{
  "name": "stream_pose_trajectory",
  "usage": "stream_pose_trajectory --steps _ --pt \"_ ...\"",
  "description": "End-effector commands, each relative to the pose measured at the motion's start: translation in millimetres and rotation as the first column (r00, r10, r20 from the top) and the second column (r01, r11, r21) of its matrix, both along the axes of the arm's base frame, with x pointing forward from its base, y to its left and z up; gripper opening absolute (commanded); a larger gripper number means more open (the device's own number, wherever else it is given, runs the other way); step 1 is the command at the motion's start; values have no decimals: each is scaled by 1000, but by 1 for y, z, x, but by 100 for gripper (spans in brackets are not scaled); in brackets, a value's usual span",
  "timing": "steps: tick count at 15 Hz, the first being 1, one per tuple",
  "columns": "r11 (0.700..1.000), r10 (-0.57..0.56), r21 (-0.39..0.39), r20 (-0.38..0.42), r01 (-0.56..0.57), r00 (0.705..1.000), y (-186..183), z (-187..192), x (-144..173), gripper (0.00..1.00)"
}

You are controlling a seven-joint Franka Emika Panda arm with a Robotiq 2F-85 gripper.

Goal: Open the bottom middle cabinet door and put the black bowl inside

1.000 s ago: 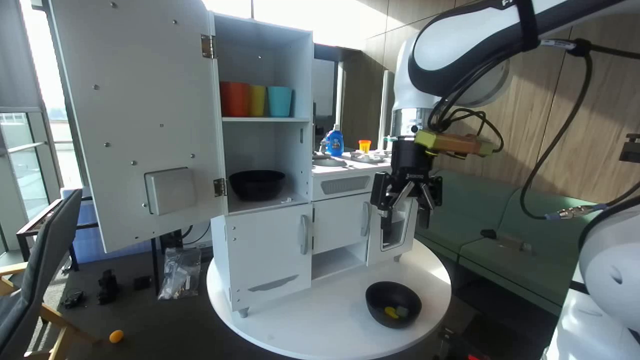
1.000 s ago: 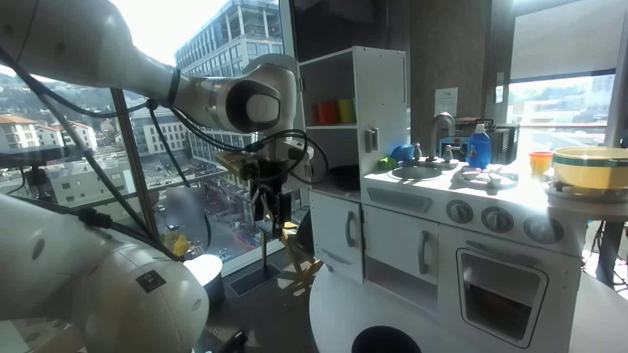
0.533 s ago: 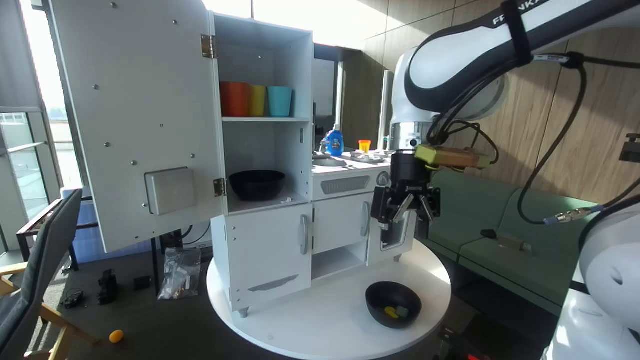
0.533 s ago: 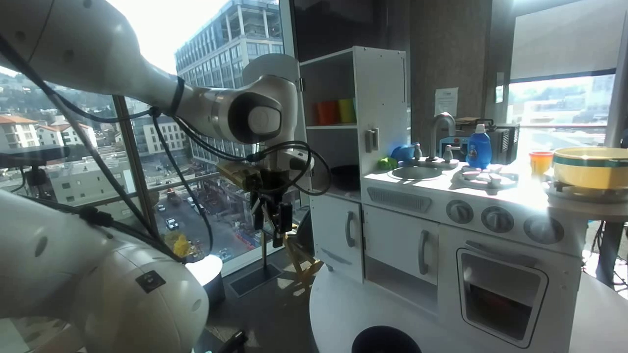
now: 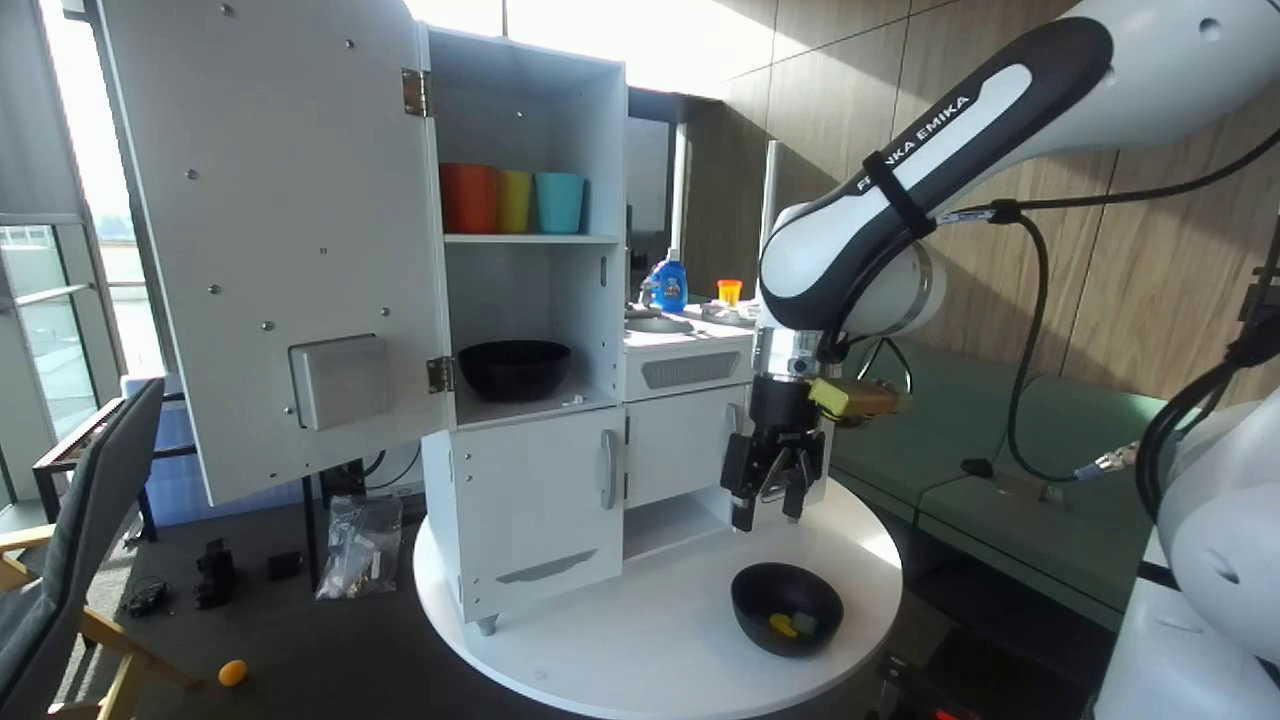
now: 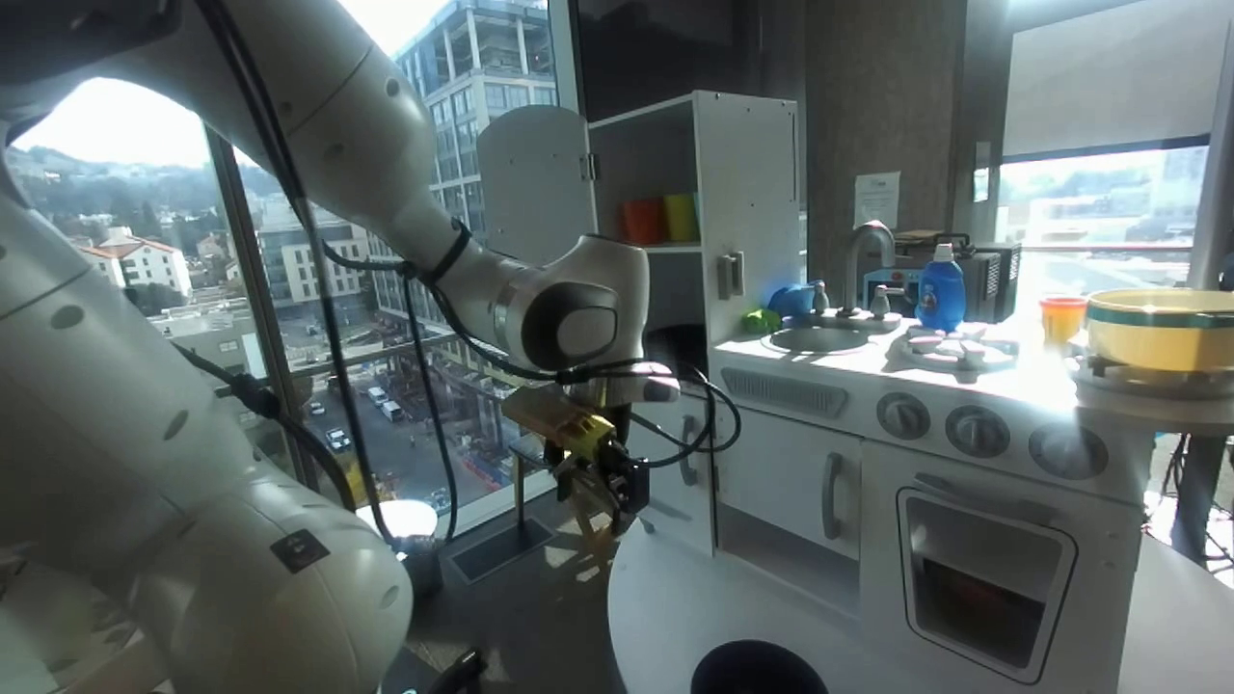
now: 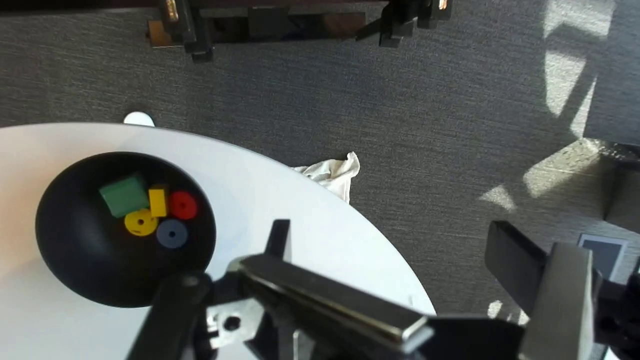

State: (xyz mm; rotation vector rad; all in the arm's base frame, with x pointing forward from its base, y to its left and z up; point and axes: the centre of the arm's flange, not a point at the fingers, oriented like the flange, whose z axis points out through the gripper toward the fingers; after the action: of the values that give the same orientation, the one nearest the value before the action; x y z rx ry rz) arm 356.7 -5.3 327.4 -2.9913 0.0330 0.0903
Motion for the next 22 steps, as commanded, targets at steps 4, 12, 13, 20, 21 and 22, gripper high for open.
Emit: stream_pose_trajectory --steps 4,12,13,20,21,22 --pt "990 -134 -36 26 135 991 -75 -76 23 100" --pt "962 -148 -191 230 193 962 -132 -65 75 100" --pt "960 -140 -203 251 193 958 -142 -63 84 100" --pt "948 -128 -232 357 220 925 -175 -71 132 100" --pt "946 -122 -237 372 221 920 -176 -71 137 100" --pt "941 -130 -244 387 237 913 -178 -72 141 100"
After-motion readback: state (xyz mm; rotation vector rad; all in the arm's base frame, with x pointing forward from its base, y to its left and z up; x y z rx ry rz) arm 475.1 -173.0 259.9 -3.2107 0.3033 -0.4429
